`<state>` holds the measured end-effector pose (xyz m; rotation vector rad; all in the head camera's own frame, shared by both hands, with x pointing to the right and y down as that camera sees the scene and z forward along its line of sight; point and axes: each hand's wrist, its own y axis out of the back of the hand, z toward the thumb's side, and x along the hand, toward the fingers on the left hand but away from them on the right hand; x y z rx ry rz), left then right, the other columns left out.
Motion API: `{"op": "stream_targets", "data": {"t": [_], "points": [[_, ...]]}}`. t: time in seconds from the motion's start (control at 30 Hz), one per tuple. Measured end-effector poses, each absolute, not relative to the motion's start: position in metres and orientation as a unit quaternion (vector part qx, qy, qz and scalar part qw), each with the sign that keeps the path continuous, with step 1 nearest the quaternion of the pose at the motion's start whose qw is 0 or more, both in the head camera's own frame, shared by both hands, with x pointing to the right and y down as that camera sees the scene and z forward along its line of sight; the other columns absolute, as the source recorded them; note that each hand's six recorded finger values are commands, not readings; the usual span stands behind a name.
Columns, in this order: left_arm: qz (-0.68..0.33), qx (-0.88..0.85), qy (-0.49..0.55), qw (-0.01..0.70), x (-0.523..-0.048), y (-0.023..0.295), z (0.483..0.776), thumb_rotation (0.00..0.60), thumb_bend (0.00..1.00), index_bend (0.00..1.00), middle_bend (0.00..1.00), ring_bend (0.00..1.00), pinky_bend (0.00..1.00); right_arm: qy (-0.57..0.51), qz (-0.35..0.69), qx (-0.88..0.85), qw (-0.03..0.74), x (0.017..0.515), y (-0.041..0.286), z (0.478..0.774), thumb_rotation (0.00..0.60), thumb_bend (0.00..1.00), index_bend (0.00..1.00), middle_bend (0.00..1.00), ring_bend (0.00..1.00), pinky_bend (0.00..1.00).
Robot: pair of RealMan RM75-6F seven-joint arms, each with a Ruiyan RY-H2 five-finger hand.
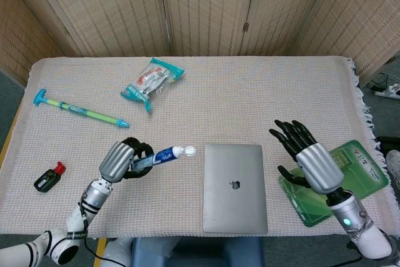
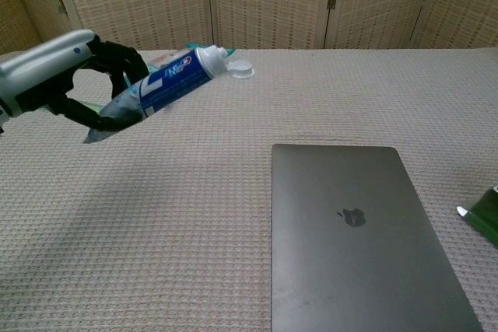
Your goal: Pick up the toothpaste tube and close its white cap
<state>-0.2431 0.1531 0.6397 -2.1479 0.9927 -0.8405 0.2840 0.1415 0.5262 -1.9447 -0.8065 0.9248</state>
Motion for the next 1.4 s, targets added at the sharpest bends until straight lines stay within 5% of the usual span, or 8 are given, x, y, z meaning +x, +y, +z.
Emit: {"op": "stream_targets", "data": {"t": [0.53, 1.4], "points": [[-0.268, -0.838, 0.355, 0.315, -0.202, 0.151, 0.6, 0.6, 0.7, 0.75, 0.78, 0.65, 0.39, -0.263, 0.28, -0.823, 0.418, 0.167, 0.128, 0.558, 0.6, 0.34, 0.0, 0.0, 0.0, 0.0], [-0.282, -0.832, 0.32, 0.355, -0.19, 0.158, 0.604, 0.6, 0.7, 0.76, 0.8, 0.66, 0.36, -0.266, 0.246, -0.818, 0.447, 0.119, 0.113, 0.546, 0.6, 0.34, 0.0, 0.0, 0.0, 0.0]]}}
